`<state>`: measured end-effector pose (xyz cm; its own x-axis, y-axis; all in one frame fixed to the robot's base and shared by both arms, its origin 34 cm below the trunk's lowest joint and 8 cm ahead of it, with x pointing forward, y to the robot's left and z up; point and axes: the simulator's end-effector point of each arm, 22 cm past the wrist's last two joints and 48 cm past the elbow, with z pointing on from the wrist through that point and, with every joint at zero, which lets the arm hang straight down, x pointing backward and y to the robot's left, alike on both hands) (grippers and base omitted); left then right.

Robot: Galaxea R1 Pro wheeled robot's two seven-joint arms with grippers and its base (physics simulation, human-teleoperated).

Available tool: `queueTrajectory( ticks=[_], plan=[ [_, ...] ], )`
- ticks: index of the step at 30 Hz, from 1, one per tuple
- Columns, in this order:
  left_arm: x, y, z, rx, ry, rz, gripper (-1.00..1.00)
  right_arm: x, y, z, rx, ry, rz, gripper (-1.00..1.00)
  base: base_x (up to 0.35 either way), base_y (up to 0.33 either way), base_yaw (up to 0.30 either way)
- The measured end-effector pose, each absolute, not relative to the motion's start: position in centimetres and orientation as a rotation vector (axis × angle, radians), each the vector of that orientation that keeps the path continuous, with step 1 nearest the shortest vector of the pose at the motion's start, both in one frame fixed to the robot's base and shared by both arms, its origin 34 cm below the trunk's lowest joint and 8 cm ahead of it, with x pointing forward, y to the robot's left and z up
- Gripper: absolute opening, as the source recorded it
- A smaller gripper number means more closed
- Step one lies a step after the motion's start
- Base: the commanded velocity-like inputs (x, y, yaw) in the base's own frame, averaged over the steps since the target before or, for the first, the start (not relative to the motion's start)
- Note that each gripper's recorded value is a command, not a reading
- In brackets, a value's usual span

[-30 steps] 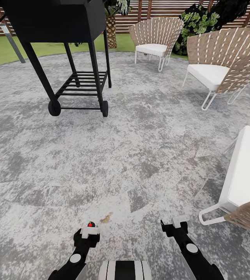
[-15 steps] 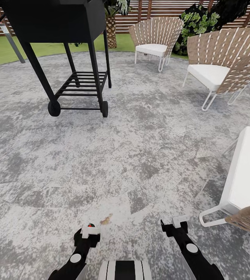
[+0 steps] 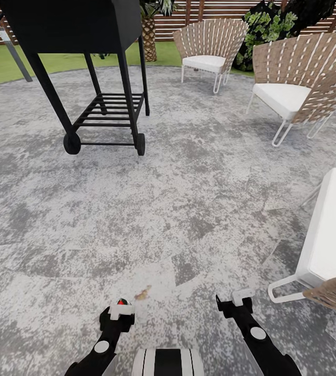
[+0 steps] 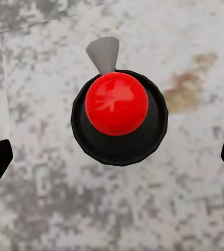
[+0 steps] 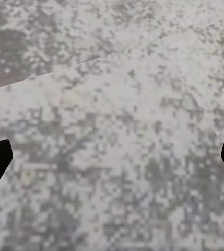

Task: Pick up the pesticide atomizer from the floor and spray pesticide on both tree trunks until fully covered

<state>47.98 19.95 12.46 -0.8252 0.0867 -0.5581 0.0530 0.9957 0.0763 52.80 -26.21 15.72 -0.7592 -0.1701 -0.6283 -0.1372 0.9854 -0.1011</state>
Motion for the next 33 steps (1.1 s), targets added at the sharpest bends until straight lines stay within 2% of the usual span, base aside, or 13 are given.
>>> queueTrajectory(
  ticks=[29,30,33],
  plan=[
    [47.95,19.93,12.44,0.097,2.545,0.076,1.00,52.80,-26.22,15.72,-0.213,2.444,-0.064,1.00,0.020,0.000,0.000],
    [47.93,19.93,12.43,0.097,2.545,0.076,-1.00,52.80,-26.23,15.72,-0.213,2.444,-0.064,1.00,0.000,0.000,0.000],
    [47.94,19.93,12.44,0.097,2.545,0.077,-1.00,52.80,-26.22,15.72,-0.213,2.444,-0.064,1.00,0.000,0.000,0.000]
  ],
)
